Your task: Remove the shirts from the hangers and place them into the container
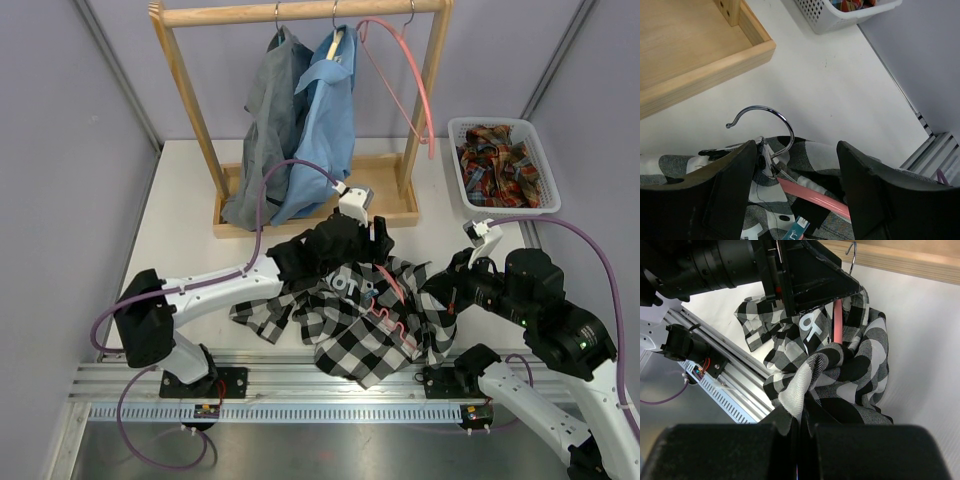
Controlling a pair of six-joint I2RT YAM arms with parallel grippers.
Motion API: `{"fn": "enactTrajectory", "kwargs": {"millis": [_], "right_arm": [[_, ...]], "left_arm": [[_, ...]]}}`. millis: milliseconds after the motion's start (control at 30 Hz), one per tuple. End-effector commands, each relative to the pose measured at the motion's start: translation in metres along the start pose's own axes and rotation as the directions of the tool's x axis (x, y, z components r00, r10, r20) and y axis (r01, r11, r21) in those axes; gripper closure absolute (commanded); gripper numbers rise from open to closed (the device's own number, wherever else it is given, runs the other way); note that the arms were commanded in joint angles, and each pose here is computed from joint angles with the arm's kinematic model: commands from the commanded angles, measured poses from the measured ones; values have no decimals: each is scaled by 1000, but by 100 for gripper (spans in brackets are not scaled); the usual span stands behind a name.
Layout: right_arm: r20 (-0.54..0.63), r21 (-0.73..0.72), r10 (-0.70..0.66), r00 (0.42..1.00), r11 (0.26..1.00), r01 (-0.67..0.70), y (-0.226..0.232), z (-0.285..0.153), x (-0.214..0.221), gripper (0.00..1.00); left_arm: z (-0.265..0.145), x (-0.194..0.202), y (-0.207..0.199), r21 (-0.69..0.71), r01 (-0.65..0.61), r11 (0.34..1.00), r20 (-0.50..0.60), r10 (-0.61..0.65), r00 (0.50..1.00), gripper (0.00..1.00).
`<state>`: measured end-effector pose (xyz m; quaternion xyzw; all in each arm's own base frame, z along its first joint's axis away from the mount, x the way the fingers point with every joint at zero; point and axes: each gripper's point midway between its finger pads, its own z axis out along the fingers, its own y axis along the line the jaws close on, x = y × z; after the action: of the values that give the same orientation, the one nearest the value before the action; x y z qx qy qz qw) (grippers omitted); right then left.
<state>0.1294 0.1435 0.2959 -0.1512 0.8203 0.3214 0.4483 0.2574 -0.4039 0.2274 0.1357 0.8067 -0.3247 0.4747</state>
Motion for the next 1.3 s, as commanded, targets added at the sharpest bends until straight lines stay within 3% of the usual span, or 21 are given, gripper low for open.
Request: {"fn": "enactTrajectory", "kwargs": {"millis": [0, 200, 400, 567, 700, 1067, 1267], "right_arm": [[61, -26, -25, 998, 999, 26, 7, -1, -18, 100], [56, -36, -26, 998, 999, 28, 8, -1, -16, 100], [50, -53, -24, 998, 998, 27, 11, -3, -12, 100], [53, -54, -26, 998, 998, 28, 11, -6, -11, 100], [54, -56, -24, 998, 998, 27, 11, -6, -11, 100], [64, -31, -23, 998, 999, 25, 7, -5, -14, 100], [126, 59, -24, 992, 998, 16, -5, -13, -27, 100]], "left_arm": [[4, -28, -21, 64, 40, 997, 75, -45, 996, 32], [13, -34, -24, 80, 50, 996, 117, -59, 991, 38], [20, -43, -26, 110, 54, 992, 173, -73, 982, 59], [22, -42, -23, 103, 50, 993, 179, -68, 981, 88], [19, -46, -22, 97, 52, 994, 187, -70, 980, 100], [-8, -66, -17, 80, 49, 996, 238, -67, 969, 100], [-78, -126, -5, 24, 23, 999, 378, -31, 925, 100]]}}
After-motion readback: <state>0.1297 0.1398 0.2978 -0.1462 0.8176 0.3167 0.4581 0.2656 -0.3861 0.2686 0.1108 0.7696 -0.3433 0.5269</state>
